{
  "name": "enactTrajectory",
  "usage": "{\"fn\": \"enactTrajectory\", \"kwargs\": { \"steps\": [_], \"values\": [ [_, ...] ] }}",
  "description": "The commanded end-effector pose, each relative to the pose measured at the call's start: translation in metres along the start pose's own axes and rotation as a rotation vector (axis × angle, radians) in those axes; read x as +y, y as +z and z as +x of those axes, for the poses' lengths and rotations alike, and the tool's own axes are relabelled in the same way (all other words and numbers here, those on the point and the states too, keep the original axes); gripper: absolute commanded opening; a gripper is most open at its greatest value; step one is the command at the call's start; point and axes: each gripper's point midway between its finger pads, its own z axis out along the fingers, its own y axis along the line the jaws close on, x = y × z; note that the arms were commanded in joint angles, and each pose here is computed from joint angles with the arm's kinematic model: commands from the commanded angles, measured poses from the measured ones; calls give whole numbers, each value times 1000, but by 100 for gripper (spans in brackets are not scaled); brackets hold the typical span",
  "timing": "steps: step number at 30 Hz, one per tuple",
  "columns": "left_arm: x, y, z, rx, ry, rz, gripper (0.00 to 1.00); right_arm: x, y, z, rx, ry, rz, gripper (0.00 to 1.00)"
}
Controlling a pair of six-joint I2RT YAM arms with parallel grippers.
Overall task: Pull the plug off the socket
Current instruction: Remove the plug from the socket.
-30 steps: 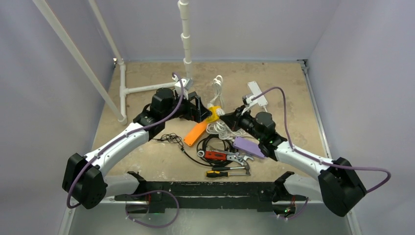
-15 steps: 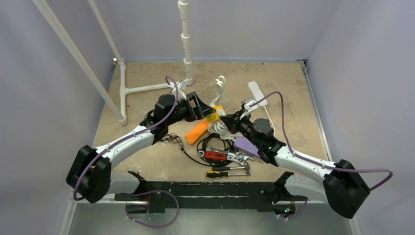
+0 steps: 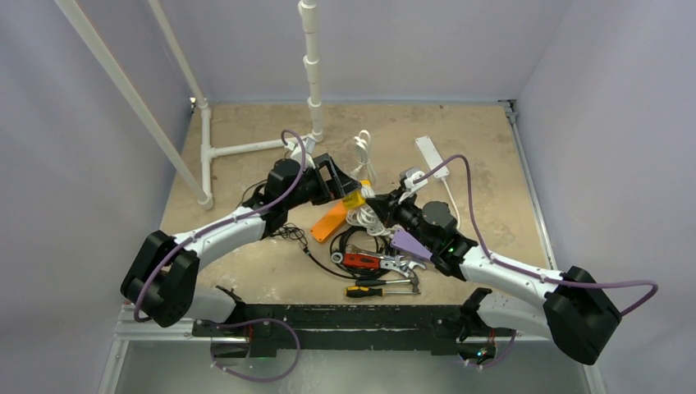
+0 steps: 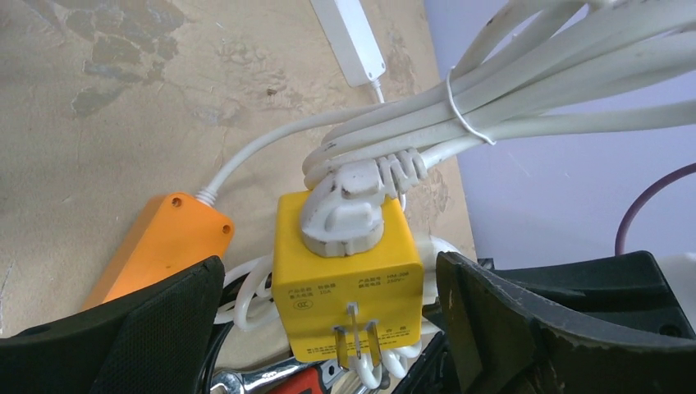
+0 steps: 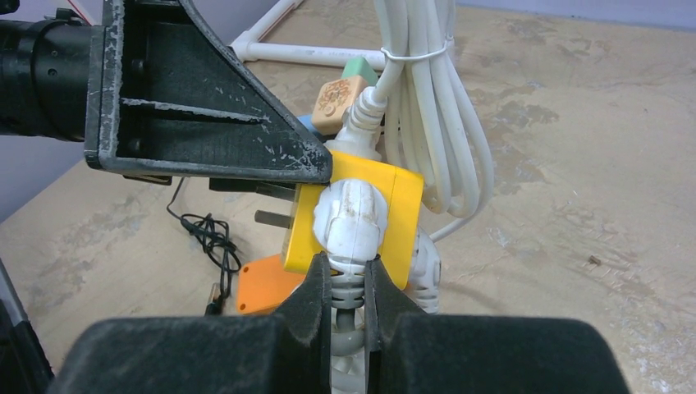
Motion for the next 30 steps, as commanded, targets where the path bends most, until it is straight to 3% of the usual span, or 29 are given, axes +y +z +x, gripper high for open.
{"fn": "enactTrajectory", "kwargs": {
  "steps": [1, 6, 16, 23, 30],
  "values": [
    [-3, 5, -13, -62, -5, 25, 99, 30, -10, -107, -371, 8, -94, 0],
    [-3, 6, -13, -73, -23, 33, 95, 32, -10, -107, -369, 7, -88, 0],
    [-3, 9, -2, -34, -58, 65, 73, 29, -1, -102, -344, 17, -36, 0],
    [-4, 15, 5, 30, -39, 61, 40, 27, 6, -99, -326, 35, 8, 0],
    [-3, 13, 8, 138, 85, -3, 26, 27, 15, -96, -320, 74, 33, 0]
  ]
}}
